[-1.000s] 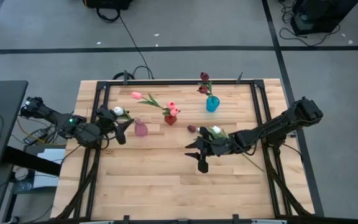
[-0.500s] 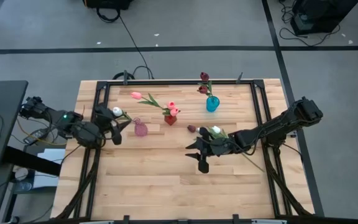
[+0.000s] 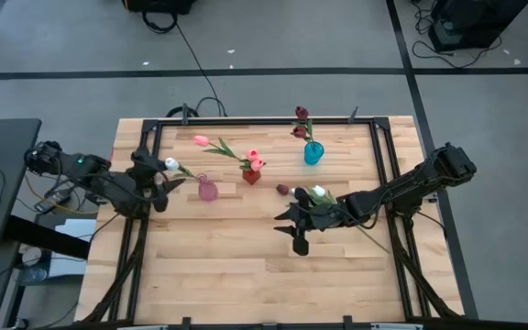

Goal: Sort flowers into vase by color
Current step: Put the red tulip into the blue vase

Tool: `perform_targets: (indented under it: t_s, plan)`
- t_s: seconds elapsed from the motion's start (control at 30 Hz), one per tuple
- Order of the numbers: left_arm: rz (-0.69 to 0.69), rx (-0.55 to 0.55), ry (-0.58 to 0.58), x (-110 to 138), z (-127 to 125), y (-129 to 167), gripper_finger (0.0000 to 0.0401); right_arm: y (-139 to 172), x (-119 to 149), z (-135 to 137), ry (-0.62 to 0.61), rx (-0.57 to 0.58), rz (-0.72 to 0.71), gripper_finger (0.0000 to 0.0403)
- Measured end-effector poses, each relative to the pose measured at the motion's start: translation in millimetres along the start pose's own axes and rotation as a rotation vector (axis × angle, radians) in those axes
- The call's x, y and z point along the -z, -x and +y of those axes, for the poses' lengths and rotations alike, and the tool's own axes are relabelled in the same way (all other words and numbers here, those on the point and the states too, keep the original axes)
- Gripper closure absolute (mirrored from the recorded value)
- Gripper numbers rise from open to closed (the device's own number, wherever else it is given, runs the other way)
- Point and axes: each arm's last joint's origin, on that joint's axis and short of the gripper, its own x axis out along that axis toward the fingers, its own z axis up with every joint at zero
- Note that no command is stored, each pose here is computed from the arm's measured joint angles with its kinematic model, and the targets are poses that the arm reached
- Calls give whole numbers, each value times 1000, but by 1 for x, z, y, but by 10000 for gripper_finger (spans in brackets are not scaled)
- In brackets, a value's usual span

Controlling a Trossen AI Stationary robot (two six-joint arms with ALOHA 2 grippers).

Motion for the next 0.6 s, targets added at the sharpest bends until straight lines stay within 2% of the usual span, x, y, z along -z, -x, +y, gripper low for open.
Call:
perform_targets:
  t_s: [0.27,0.43,0.6]
  plan:
    - [284,85,76,8,10,12,163,0,3,-2,10,6,36,253]
    - [394,113,127,14,12,14,173,0,2,-2,9,-3,33,253]
    - [451,280,193,9,-3,11,182,0,2,-2,10,-8,35,253]
